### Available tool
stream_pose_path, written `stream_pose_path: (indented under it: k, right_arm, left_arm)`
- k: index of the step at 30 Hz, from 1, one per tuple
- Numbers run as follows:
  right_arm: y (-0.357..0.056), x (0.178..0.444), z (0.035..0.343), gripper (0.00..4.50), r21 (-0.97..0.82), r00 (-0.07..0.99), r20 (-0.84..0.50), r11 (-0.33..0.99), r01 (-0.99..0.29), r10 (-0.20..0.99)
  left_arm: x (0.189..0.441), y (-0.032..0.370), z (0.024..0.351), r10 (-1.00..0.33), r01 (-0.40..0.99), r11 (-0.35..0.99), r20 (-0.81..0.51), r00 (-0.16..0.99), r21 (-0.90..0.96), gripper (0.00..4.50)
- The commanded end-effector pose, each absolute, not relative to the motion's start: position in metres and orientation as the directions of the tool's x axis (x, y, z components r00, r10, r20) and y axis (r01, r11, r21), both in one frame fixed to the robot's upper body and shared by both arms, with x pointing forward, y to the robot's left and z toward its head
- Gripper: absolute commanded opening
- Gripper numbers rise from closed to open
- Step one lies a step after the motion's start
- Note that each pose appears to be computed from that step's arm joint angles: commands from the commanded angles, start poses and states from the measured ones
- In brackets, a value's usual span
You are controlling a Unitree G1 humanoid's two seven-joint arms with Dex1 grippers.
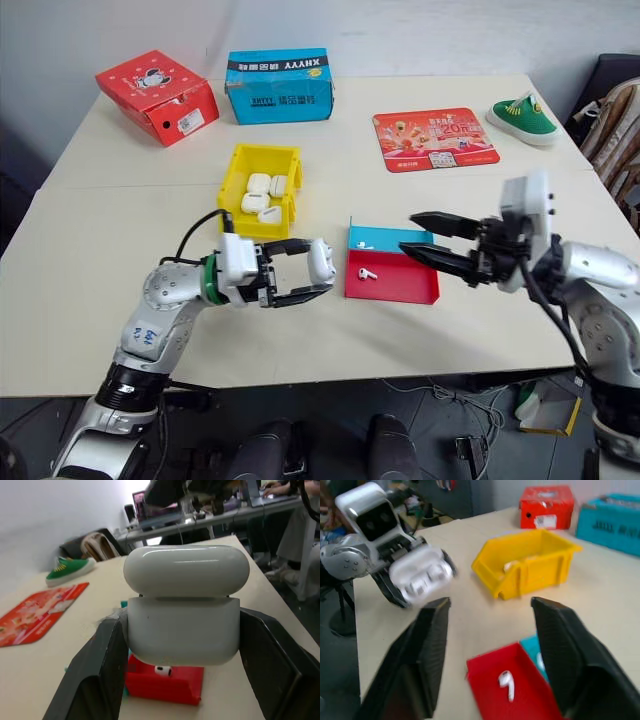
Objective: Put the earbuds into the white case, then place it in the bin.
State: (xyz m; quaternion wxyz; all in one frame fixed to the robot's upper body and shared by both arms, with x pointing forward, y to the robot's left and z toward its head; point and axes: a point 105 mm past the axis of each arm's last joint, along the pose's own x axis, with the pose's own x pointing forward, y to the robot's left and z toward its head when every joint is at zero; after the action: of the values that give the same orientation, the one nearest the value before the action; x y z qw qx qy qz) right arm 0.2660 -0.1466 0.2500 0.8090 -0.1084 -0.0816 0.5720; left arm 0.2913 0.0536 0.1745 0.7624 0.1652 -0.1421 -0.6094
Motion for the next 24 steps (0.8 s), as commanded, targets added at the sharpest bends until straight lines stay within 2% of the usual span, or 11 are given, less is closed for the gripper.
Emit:
stream_pose_path:
  k: [1,4,9,16,19,21,24]
  right_arm:
    - [-0.105,0.251,0.252,1.03,-0.369,0.200,-0.060,0.165,-0.915,0.978]
    - [-0.086,0.253,0.248,0.05,-0.362,0.178,-0.110,0.128,-0.923,0.978]
    - [-0.075,0.256,0.228,0.05,-0.388,0.182,-0.230,0.081,-0.918,0.956]
    - [-0.090,0.265,0.208,0.05,-0.371,0.238,-0.359,0.096,-0.924,0.903]
    - [-0.102,0.269,0.213,0.05,-0.366,0.273,-0.351,0.137,-0.921,0.896]
    - [-0.116,0.271,0.219,0.05,-0.329,0.328,-0.312,0.222,-0.918,0.892]
    - [-0.138,0.274,0.232,0.05,-0.338,0.423,-0.187,0.346,-0.875,0.887]
  left_arm:
    - [0.290,0.043,0.170,-0.976,0.901,0.156,-0.075,0.203,0.405,2.79]
    - [0.289,0.037,0.170,-0.977,0.912,0.145,-0.090,0.193,0.384,2.79]
    - [0.285,0.034,0.170,-0.979,0.911,0.129,-0.096,0.180,0.392,2.79]
    - [0.285,0.034,0.177,-0.977,0.884,0.161,-0.058,0.207,0.439,2.79]
    - [0.285,0.036,0.178,-0.976,0.880,0.165,-0.053,0.210,0.445,2.79]
    - [0.285,0.039,0.179,-0.974,0.872,0.175,-0.047,0.220,0.458,2.79]
    - [0.284,0.049,0.182,-0.971,0.867,0.209,-0.007,0.238,0.453,2.79]
